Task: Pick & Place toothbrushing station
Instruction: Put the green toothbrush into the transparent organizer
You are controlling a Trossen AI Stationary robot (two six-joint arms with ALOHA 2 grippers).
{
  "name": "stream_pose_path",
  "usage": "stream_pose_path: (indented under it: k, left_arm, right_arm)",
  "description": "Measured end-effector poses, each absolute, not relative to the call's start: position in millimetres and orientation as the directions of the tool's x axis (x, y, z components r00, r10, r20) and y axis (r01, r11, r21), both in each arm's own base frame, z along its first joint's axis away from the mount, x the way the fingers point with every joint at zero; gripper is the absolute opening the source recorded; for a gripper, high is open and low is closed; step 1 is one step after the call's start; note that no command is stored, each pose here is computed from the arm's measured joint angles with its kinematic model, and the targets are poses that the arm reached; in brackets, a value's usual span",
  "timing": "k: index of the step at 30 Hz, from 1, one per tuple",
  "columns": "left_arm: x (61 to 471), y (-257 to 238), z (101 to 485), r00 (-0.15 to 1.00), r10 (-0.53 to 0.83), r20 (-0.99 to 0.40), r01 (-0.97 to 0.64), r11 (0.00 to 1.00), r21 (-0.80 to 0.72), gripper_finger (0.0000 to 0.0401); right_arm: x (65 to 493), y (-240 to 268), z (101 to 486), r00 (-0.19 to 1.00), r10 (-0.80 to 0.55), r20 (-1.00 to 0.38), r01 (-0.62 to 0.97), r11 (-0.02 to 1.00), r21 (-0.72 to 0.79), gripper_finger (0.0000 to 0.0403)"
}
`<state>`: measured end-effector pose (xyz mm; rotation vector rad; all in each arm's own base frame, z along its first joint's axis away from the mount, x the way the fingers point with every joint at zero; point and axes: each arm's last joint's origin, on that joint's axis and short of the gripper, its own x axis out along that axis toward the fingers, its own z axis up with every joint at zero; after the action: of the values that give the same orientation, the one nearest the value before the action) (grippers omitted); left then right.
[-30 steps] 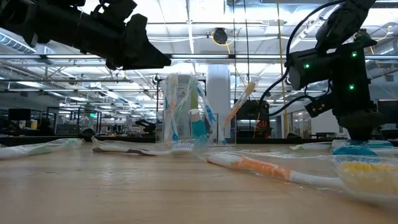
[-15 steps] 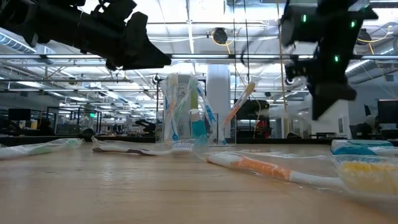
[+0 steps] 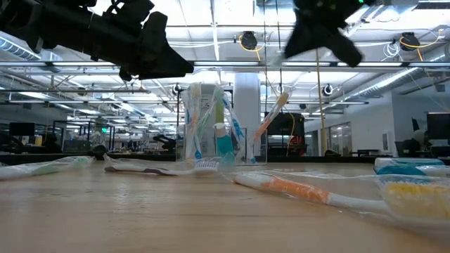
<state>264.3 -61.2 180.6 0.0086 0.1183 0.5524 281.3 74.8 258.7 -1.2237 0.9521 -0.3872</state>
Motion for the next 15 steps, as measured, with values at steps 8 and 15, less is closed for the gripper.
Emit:
stream_pose_path:
  k: [8,15]
  left_arm:
    - [264.3,-61.2,180.6,0.845,0.524,-0.110,-0.527,0.850,0.002,0.0154]
    - [264.2,-61.2,180.0,0.845,0.522,-0.115,-0.527,0.850,-0.011,0.0154]
  right_arm:
    - [326.5,45.3,264.5,0.486,-0.859,-0.162,-0.307,0.006,-0.952,0.0000]
    - [338.7,-1.3,258.6,0.407,-0.896,-0.176,-0.400,-0.001,-0.917,0.0000]
